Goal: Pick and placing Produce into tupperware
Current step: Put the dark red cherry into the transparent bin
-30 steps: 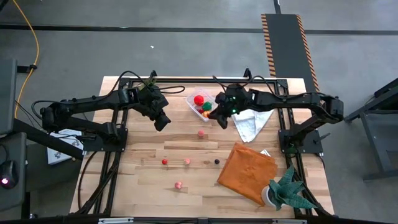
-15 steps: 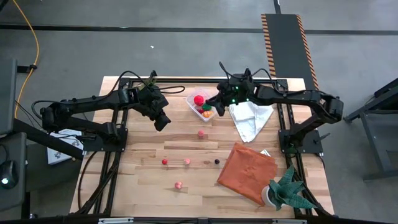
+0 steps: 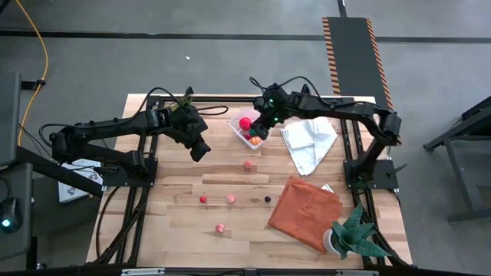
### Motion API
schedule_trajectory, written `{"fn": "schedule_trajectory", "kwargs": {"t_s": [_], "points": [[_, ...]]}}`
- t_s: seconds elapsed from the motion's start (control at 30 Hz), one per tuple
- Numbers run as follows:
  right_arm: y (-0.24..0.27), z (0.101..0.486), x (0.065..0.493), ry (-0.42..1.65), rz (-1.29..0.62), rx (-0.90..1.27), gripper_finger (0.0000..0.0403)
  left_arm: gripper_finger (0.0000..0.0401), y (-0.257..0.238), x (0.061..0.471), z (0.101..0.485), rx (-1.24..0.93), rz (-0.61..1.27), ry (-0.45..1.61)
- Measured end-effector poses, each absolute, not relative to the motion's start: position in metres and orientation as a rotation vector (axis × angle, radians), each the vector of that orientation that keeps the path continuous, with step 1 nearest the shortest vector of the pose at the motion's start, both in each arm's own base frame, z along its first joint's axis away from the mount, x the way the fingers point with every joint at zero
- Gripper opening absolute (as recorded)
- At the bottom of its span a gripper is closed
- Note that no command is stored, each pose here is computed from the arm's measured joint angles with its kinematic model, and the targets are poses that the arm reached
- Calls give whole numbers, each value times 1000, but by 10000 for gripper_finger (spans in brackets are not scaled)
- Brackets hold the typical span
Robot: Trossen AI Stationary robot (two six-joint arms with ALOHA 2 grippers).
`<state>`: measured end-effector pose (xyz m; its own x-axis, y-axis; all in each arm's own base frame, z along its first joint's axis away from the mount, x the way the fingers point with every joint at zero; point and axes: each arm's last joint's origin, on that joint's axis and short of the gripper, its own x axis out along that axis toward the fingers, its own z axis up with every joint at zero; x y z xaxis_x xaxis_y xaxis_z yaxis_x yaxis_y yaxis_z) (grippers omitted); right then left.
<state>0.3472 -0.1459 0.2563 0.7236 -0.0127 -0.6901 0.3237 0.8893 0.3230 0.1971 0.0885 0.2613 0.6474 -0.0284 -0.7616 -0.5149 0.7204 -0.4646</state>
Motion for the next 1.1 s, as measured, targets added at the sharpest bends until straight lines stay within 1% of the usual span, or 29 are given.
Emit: {"fn": "schedule_trajectory", "kwargs": {"t_s": [0.5, 0.83, 1.1], "points": [[-158, 224, 366, 878, -252, 466, 58, 1, 89, 197, 261, -724, 305, 834], [-160, 209, 371, 903, -250, 475, 58, 1, 89, 197, 261, -704, 313, 831], [-161, 209, 373, 885, -238, 456, 58, 1, 90, 198, 262, -693, 318, 817]]}}
